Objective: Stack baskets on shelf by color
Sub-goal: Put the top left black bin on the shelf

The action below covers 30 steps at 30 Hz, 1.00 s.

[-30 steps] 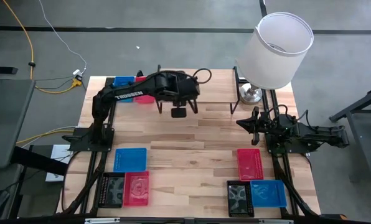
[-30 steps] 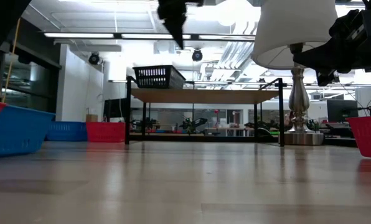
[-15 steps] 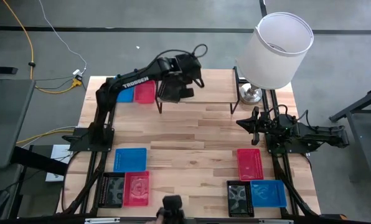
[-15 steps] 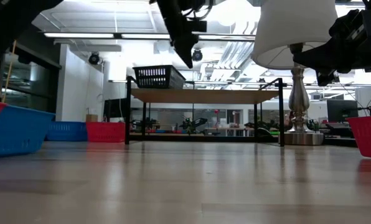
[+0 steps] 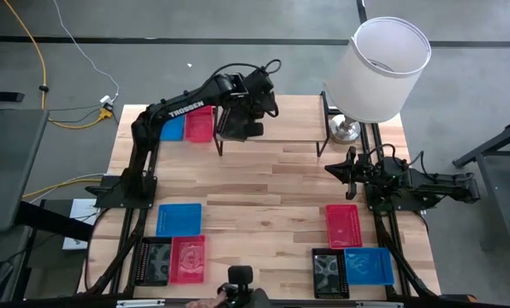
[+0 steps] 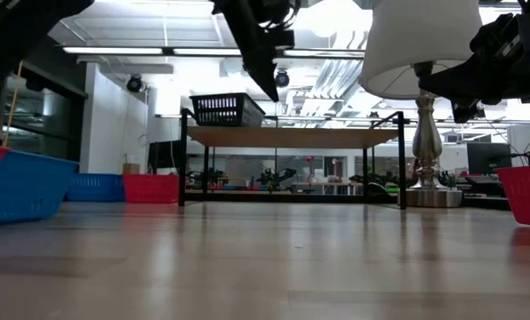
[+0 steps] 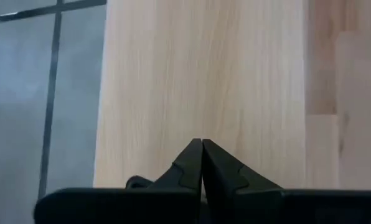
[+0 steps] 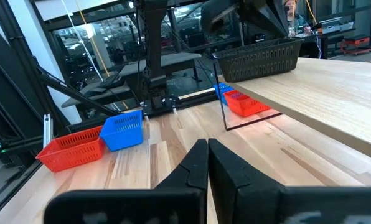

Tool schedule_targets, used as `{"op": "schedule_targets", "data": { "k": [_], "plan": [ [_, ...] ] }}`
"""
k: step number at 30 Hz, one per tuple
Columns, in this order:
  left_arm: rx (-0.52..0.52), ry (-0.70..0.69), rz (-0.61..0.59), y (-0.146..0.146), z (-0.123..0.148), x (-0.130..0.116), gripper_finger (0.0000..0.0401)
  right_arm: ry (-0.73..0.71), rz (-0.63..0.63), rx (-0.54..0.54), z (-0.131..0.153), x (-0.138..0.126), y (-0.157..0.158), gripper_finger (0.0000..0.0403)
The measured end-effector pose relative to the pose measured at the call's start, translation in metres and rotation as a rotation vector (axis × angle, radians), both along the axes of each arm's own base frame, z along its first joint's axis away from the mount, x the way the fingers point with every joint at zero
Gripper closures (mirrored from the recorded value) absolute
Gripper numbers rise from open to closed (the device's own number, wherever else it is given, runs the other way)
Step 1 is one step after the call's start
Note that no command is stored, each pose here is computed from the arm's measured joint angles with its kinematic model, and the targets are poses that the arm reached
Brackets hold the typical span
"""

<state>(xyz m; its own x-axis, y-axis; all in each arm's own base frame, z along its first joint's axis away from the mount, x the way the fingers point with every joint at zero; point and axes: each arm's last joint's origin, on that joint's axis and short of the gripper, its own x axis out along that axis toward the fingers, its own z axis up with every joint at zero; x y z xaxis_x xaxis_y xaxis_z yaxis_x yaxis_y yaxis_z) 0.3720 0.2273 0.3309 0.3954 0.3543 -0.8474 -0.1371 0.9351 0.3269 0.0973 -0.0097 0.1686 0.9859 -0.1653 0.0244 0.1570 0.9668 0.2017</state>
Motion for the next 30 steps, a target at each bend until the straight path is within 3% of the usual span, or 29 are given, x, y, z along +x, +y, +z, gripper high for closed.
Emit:
{"op": "schedule_targets", "data": {
  "k": [9, 16, 24, 30],
  "plan": [
    [0.052, 0.125, 0.055, 0.011, -0.030, 0.010, 0.0401, 0.000, 0.000, 0.000, 0.000, 0.000, 0.000, 0.0402],
    [0.145, 0.197, 0.109, 0.016, -0.035, 0.010, 0.0401, 0.000, 0.000, 0.000, 0.000, 0.000, 0.000, 0.0402],
    [0.185, 0.187, 0.115, 0.012, -0.021, 0.006, 0.0401, 0.000, -0.001, 0.000, 0.000, 0.000, 0.000, 0.0402],
    [0.247, 0.114, 0.072, -0.008, 0.017, 0.000, 0.0401, 0.000, 0.000, 0.000, 0.000, 0.000, 0.000, 0.0402]
  ]
}}
